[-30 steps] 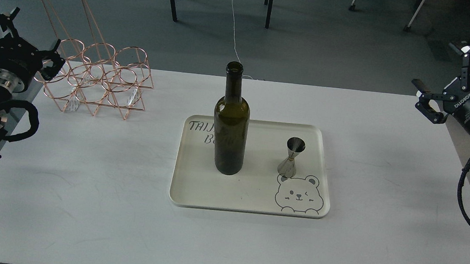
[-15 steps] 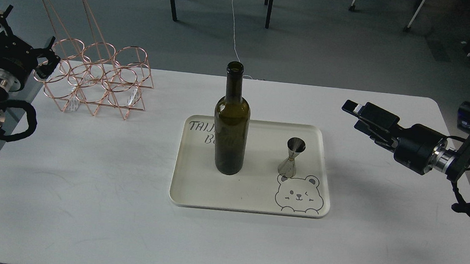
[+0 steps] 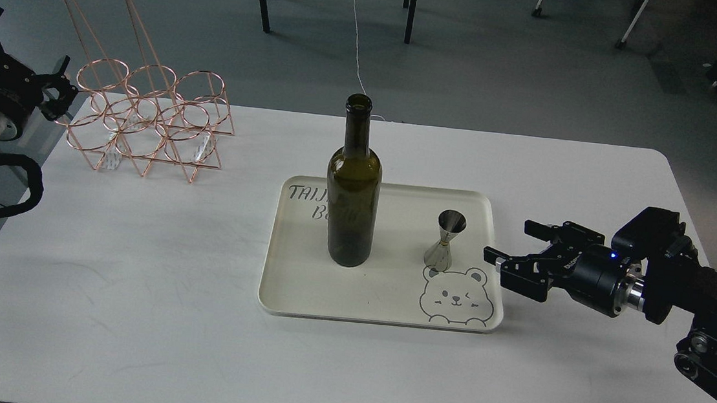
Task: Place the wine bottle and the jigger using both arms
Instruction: 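Reach the right gripper to the metal jigger on the tray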
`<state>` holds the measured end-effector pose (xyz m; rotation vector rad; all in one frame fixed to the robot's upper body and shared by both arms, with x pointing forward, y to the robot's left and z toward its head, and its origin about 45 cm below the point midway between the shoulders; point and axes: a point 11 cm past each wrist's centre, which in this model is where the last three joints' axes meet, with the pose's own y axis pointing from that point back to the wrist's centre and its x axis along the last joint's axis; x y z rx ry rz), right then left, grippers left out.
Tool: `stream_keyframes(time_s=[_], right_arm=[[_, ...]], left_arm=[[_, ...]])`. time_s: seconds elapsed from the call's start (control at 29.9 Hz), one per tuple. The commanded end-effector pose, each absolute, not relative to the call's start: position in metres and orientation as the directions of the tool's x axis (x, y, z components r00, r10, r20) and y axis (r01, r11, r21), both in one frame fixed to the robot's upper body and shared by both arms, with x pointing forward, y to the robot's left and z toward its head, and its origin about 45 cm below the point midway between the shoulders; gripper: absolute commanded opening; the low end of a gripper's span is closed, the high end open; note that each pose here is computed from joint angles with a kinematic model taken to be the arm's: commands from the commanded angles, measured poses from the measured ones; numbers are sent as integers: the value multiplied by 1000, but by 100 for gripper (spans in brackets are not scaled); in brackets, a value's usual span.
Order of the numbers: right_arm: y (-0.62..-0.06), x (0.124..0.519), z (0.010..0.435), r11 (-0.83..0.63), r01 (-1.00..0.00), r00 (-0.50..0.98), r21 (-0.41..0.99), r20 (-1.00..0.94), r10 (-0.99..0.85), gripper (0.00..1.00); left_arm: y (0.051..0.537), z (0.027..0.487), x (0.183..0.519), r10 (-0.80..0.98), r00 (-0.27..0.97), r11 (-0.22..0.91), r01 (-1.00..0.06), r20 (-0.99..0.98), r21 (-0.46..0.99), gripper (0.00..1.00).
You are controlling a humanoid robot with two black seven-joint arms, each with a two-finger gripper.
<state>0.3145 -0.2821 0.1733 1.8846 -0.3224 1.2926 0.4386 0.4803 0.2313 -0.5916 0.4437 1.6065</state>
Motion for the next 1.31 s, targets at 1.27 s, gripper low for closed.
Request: stream_keyframes(time_s=[1.27], right_arm=[[-224,342,130,-670,-557,407,491,864,296,58]], left_arm=[[481,231,437,789,-65,-129,-990,-611,-63,99]])
